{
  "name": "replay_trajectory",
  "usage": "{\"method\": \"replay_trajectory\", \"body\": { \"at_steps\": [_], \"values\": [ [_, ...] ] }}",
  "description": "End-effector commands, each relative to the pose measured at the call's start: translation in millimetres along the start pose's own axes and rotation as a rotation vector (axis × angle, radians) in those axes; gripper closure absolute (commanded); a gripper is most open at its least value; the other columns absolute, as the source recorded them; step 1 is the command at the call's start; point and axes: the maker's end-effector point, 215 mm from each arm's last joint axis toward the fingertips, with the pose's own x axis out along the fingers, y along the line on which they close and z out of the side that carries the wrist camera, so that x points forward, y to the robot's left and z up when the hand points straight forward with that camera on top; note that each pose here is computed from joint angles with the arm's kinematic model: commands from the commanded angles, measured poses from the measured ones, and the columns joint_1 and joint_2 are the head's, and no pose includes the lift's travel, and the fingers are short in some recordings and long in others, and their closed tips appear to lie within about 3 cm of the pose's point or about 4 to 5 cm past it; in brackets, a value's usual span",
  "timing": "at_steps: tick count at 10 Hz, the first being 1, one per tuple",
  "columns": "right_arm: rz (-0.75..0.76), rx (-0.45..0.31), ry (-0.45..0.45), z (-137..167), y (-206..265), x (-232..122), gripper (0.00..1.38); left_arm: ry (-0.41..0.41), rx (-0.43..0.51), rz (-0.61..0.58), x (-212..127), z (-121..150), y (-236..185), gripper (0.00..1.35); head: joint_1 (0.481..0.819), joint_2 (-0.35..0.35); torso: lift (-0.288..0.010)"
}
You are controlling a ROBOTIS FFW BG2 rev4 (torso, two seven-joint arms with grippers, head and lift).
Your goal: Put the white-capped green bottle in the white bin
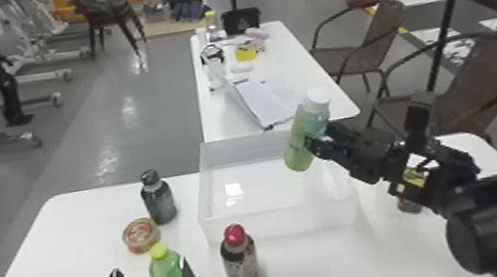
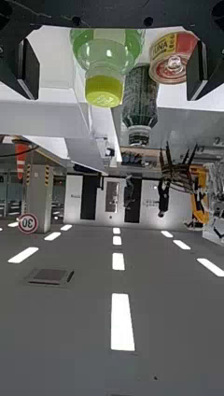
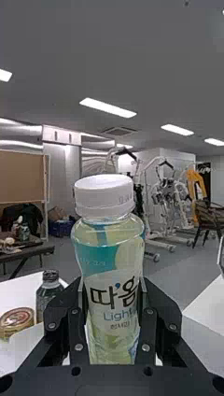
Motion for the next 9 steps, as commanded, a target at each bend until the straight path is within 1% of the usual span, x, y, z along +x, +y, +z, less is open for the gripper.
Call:
{"method": "replay_trajectory", "body": {
  "at_steps": [1,2,3,4,6,9],
  "values": [
    [-0.059,-0.029,-0.035,1.9,-17.3,-0.8,1.0,0.001,-0.007,0.004,-0.6,-0.3,0.3,0.12,0.549,0.0,-0.1],
    [-0.109,-0.02,-0.046,-9.5,-25.7,-4.6,1.0,0.001,-0.008,0.005,-1.2,-0.5,0.5,0.12,0.549,0.0,-0.1],
    [-0.13,0.004,-0.036,-25.3,-27.2,-5.5,1.0,0.001,-0.011,0.004,-1.2,-0.6,0.6,0.12,0.549,0.0,-0.1],
    [-0.144,0.011,-0.037,-28.3,-31.9,-4.7,1.0,0.001,-0.013,0.007,-1.2,-0.6,1.1,0.12,0.549,0.0,-0.1],
    [-0.159,0.039,-0.014,-48.7,-30.2,-8.0,1.0,0.003,-0.015,0.008,-2.5,-1.4,2.1,0.13,0.549,0.0,-0.1],
    [-0.178,0.055,0.013,-65.7,-31.8,-14.2,1.0,0.004,-0.015,0.007,-2.7,-2.3,1.3,0.13,0.549,0.0,-0.1]
  ]
}}
